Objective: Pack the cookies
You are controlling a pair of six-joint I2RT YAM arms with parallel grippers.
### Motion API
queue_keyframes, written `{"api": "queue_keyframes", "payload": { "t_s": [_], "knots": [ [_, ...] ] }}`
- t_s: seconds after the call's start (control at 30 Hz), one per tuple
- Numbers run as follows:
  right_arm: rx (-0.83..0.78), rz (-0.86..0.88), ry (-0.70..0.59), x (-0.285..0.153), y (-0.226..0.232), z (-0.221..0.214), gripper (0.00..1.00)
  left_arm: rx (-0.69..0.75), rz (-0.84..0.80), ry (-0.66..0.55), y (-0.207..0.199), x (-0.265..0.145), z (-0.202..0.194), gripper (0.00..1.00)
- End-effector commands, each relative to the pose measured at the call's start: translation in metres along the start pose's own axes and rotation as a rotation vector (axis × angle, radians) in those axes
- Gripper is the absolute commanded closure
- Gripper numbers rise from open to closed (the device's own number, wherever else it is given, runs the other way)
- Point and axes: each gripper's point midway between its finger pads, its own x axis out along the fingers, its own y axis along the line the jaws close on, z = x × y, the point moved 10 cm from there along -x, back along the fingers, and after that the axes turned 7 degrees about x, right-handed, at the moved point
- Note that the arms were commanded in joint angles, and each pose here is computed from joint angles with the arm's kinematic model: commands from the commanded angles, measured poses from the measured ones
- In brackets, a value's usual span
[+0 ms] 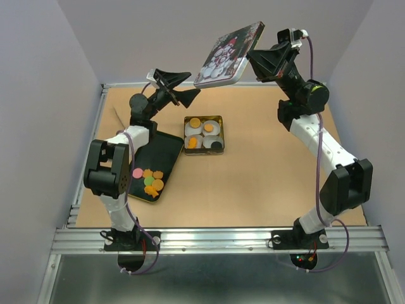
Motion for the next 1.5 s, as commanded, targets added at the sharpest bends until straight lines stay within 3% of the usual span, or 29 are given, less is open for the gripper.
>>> {"api": "queue_keyframes", "payload": {
  "t_s": [0.0, 0.27, 0.57, 0.77, 0.9, 0.93, 1.3, 1.37, 1.4, 1.47],
  "knots": [
    [0.024, 0.104, 0.055, 0.001, 0.013, -0.002, 0.99, 0.423, -0.557, 0.149, -0.078, -0.019, -0.035, 0.05],
    [0.057, 0.085, 0.073, -0.01, -0.01, 0.003, 1.0, 0.452, -0.609, 0.178, -0.103, -0.007, -0.034, 0.05],
    [0.082, 0.084, 0.101, -0.015, -0.028, 0.008, 1.0, 0.439, -0.583, 0.219, -0.096, 0.003, -0.041, 0.06],
    [0.108, 0.107, 0.125, -0.016, -0.036, 0.01, 0.99, 0.43, -0.596, 0.259, -0.097, 0.013, -0.048, 0.13],
    [0.117, 0.111, 0.128, -0.024, -0.041, 0.007, 1.0, 0.429, -0.618, 0.275, -0.1, 0.015, -0.049, 0.23],
    [0.123, 0.11, 0.122, -0.026, -0.042, 0.007, 0.99, 0.426, -0.618, 0.276, -0.1, 0.015, -0.049, 0.33],
    [0.138, 0.079, 0.115, -0.043, -0.045, -0.006, 1.0, 0.41, -0.638, 0.264, -0.102, 0.005, -0.055, 0.79],
    [0.15, 0.06, 0.109, -0.048, -0.048, -0.008, 0.87, 0.414, -0.644, 0.257, -0.104, 0.004, -0.055, 0.83],
    [0.149, 0.05, 0.111, -0.05, -0.049, -0.01, 0.66, 0.415, -0.645, 0.255, -0.105, 0.003, -0.056, 0.85],
    [0.163, 0.027, 0.102, -0.055, -0.053, -0.012, 0.5, 0.427, -0.647, 0.246, -0.11, 0.0, -0.055, 0.88]
  ]
}}
